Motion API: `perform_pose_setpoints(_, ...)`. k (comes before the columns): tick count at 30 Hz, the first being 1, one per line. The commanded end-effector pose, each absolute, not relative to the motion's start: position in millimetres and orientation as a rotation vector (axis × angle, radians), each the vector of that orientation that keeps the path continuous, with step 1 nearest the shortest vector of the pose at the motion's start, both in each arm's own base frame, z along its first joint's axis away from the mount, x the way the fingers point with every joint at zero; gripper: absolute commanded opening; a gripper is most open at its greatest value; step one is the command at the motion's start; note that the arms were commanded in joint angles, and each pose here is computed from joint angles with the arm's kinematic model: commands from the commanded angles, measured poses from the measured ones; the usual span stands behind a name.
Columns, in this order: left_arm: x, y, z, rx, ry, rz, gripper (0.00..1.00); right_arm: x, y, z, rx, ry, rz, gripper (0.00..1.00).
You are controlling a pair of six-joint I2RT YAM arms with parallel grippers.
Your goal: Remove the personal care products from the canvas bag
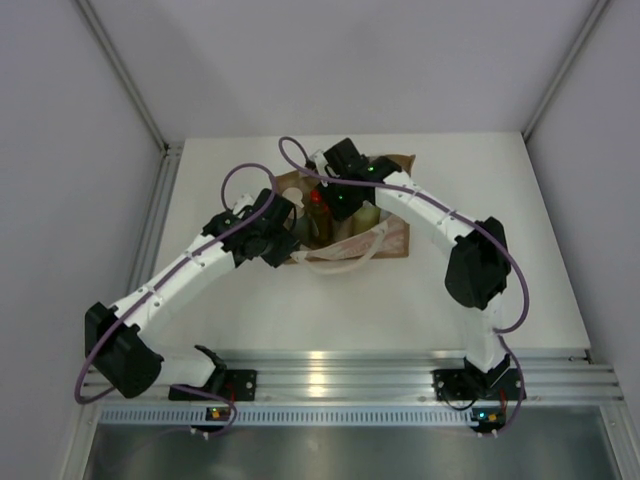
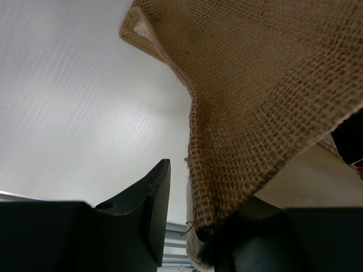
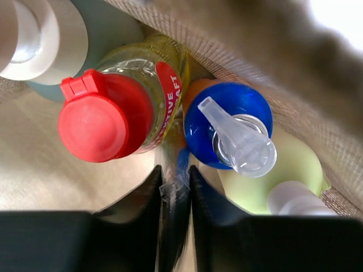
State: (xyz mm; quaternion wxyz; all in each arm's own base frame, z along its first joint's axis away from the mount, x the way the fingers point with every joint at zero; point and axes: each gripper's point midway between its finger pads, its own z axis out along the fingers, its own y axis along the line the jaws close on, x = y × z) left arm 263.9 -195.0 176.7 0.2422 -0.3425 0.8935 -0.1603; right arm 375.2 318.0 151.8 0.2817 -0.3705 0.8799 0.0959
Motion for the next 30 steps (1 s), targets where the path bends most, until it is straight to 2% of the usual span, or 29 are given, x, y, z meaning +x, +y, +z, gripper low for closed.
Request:
perform_pose_setpoints(1, 266, -193, 180, -0.908, 2.446, -0.406, 0.36, 378, 320, 150, -0.980, 2.329, 0.212, 0.16)
perform_pose_setpoints(3, 267, -194, 182, -0.907, 2.444, -0.412, 0.36, 379, 318, 163, -0.962, 2.304, 0.205, 0.13)
perform_pose_setpoints(5, 266, -194, 182, -0.906, 2.445, -0.412, 0.35, 382, 316, 181, -0.937, 2.267, 0.200, 0.00)
perform_pose_setpoints(16, 268, -192, 181, -0.911, 2.437, -0.399, 0.36, 378, 289, 294, -0.734, 2.141, 0.226, 0.00)
perform_pose_setpoints(24, 269, -194, 179, -0.903, 2.451, -0.395, 0.36, 358, 242, 356, -0.582, 2.100, 0.269, 0.00)
perform_pose_setpoints(30, 270, -198, 178, -0.902, 2.464, -0.399, 0.36, 348, 187, 425, -0.361, 1.974, 0.246, 0.00)
